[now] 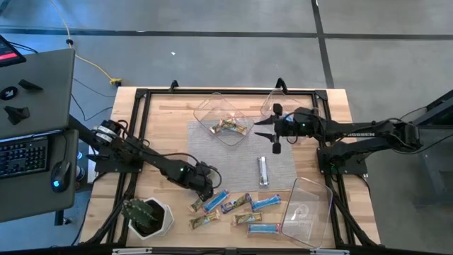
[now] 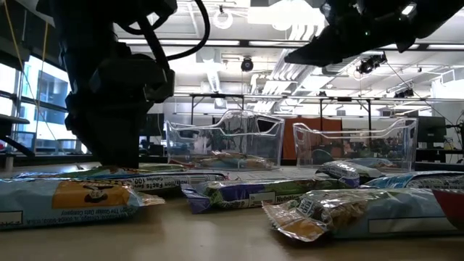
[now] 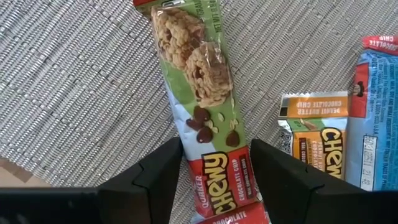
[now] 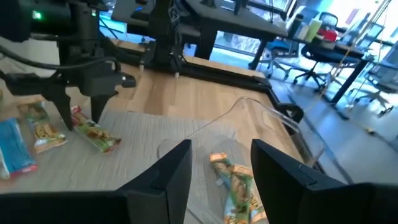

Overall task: Pick and place Granola Bars by type
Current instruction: Put the red granola bar into the top right transparent bin

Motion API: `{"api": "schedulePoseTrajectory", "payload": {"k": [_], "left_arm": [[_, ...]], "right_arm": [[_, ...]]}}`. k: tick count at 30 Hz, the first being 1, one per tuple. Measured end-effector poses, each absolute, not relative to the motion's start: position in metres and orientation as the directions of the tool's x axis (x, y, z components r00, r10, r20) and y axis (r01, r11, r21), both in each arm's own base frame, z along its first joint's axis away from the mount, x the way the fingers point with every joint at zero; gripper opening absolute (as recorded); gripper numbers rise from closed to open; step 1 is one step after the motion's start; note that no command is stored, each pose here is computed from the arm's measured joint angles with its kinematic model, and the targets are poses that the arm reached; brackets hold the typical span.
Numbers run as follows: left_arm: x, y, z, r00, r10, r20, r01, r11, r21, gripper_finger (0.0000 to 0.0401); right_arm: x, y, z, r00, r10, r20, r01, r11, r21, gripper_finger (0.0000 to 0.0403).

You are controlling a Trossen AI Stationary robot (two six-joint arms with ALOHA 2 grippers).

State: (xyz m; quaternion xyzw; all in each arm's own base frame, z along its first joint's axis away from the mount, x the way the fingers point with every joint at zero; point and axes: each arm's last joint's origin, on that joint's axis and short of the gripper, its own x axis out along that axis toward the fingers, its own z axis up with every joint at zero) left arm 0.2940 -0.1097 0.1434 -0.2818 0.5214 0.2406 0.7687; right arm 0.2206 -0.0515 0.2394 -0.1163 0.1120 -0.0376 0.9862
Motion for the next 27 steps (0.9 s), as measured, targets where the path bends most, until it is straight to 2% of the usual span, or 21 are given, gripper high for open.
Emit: {"api": "schedulePoseTrajectory", "payload": {"k": [5,13,17,21,27], "left_arm": [[0.298,-0.111,0.148,0.349,0.079,-0.934,-0.657,0.732,-0.183,0.0183],[0.3,-0.11,0.15,0.367,0.109,-0.924,-0.645,0.746,-0.168,0.01],[0.303,-0.106,0.153,0.38,0.095,-0.92,-0.649,0.736,-0.193,0.007],[0.314,-0.1,0.167,0.42,0.092,-0.903,-0.625,0.75,-0.215,0.006],[0.346,-0.076,0.208,0.523,0.124,-0.844,-0.522,0.829,-0.202,0.0058]], "right_arm": [[0.221,-0.052,0.241,0.973,-0.118,-0.198,0.079,0.977,-0.198,0.0149],[0.221,-0.052,0.243,0.977,-0.125,-0.172,0.089,0.975,-0.202,0.0149],[0.221,-0.052,0.243,0.977,-0.125,-0.172,0.089,0.976,-0.2,0.0149],[0.221,-0.052,0.243,0.977,-0.124,-0.172,0.089,0.976,-0.2,0.0149],[0.221,-0.052,0.245,0.98,-0.115,-0.162,0.09,0.984,-0.153,0.0149]]}}
